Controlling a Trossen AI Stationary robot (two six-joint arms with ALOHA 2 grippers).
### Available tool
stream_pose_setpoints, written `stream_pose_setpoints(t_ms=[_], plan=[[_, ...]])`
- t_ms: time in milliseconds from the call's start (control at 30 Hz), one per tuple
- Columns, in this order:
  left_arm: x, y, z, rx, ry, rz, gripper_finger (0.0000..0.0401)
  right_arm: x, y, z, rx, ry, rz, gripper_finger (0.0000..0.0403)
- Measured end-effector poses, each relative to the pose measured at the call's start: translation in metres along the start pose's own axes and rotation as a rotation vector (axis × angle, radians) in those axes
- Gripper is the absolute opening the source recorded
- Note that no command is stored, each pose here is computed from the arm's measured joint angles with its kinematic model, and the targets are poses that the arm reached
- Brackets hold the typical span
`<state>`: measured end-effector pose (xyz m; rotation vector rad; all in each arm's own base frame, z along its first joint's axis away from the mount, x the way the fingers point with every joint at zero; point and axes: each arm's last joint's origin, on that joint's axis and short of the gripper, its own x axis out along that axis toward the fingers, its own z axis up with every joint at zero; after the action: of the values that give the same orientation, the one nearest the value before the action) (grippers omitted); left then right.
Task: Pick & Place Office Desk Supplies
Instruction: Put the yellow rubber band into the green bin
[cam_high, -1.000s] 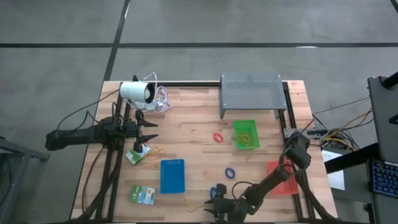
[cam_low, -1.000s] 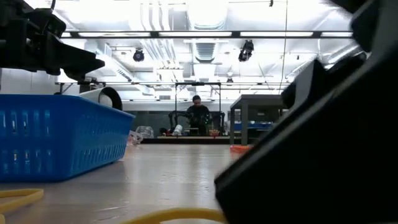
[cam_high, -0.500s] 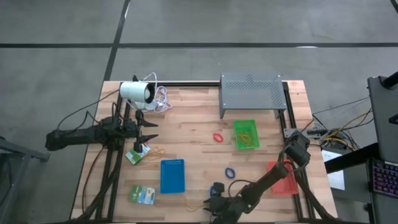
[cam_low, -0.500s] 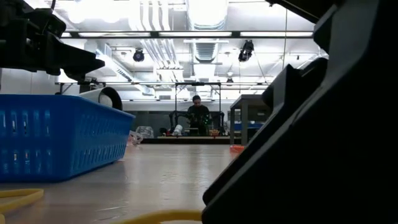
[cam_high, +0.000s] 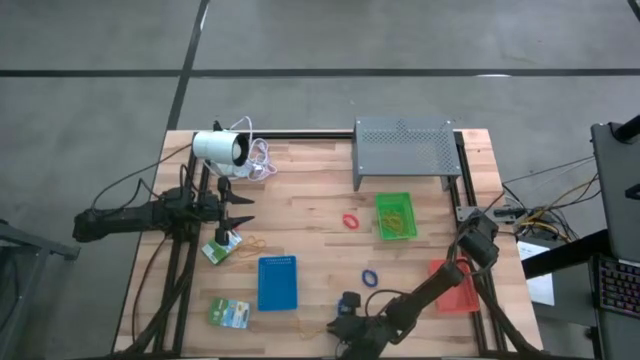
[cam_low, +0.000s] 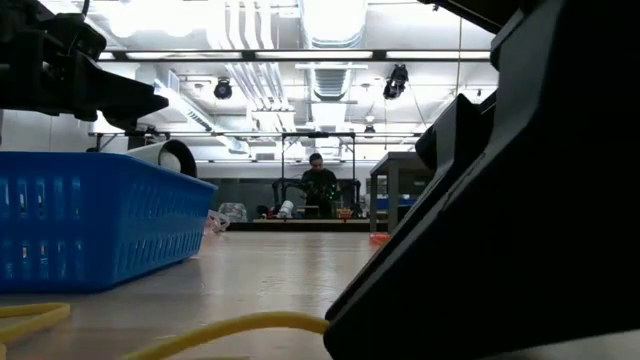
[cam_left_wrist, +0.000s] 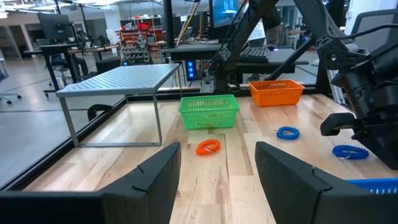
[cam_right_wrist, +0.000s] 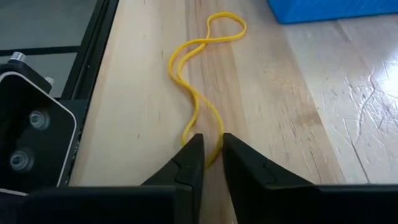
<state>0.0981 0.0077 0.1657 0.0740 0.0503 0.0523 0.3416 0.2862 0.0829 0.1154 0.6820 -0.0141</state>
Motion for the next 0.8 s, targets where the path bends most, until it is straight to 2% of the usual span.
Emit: stream_pose_setpoints(t_ms=[233,533,800], plan=[[0.0,0.0,-0.0001,0.0,0.0,0.0,0.0212,0.0005,-0.0001,-0.0006,0.0,0.001,0.0,0.0011],[0.0,0.0,-0.0001,0.0,0.0,0.0,0.0212,0.0,0.0004,0.0002,0.006,-0.028,-0.024,0.0008],[0.0,0.0,0.0,0.0,0.0,0.0,0.0212,-0.0027,0.0033,0.008,-0.039,-0.051,-0.04,0.0008]])
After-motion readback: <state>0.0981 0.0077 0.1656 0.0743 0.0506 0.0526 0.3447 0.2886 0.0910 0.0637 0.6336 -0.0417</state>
